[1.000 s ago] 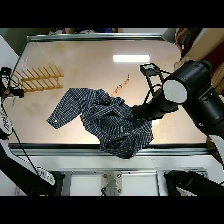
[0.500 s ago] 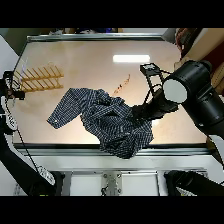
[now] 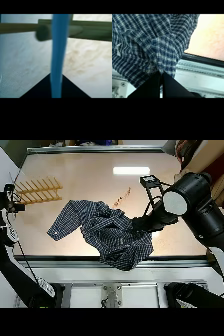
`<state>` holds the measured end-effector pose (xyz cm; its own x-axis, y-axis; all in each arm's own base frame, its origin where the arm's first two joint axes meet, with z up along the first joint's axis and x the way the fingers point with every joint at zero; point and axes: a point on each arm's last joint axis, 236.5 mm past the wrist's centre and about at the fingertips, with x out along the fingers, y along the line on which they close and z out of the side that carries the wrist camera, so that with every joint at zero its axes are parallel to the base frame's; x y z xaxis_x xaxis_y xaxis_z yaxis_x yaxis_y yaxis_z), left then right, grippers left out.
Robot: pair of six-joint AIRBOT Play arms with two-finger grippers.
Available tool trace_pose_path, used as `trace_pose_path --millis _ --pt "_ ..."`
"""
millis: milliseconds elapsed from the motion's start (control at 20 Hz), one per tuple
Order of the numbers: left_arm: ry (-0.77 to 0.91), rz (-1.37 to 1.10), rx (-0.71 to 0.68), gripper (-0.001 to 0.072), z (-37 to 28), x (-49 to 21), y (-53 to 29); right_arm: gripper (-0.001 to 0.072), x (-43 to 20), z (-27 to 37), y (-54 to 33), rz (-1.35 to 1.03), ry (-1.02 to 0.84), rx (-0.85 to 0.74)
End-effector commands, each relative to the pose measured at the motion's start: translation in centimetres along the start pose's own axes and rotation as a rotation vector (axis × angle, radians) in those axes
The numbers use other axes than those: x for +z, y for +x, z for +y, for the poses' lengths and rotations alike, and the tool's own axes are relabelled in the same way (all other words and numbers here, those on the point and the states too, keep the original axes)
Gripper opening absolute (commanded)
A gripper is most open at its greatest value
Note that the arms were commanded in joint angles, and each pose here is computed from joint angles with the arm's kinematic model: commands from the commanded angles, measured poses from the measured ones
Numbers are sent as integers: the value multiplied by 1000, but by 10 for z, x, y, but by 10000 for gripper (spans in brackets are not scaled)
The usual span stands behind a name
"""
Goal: Fold the clothes and pants, and hang the long-sleeved shirts on hangers.
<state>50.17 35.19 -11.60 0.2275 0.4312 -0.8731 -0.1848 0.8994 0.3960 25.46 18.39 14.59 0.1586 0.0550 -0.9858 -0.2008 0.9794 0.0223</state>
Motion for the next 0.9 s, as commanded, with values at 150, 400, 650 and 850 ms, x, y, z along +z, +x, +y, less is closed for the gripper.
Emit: trace_pose_path --millis 150,400,650,850 --pt "-11 22 -10 20 0 -4 -8 22 0 0 0 1 -1 0" --pt "-42 -25 10 19 20 10 -51 22 0 0 0 1 -1 0" --pt "-116 -154 56 19 49 40 -132 22 0 0 0 1 -1 0" --pt "-160 -309 -26 21 30 72 -219 22 0 0 0 1 -1 0"
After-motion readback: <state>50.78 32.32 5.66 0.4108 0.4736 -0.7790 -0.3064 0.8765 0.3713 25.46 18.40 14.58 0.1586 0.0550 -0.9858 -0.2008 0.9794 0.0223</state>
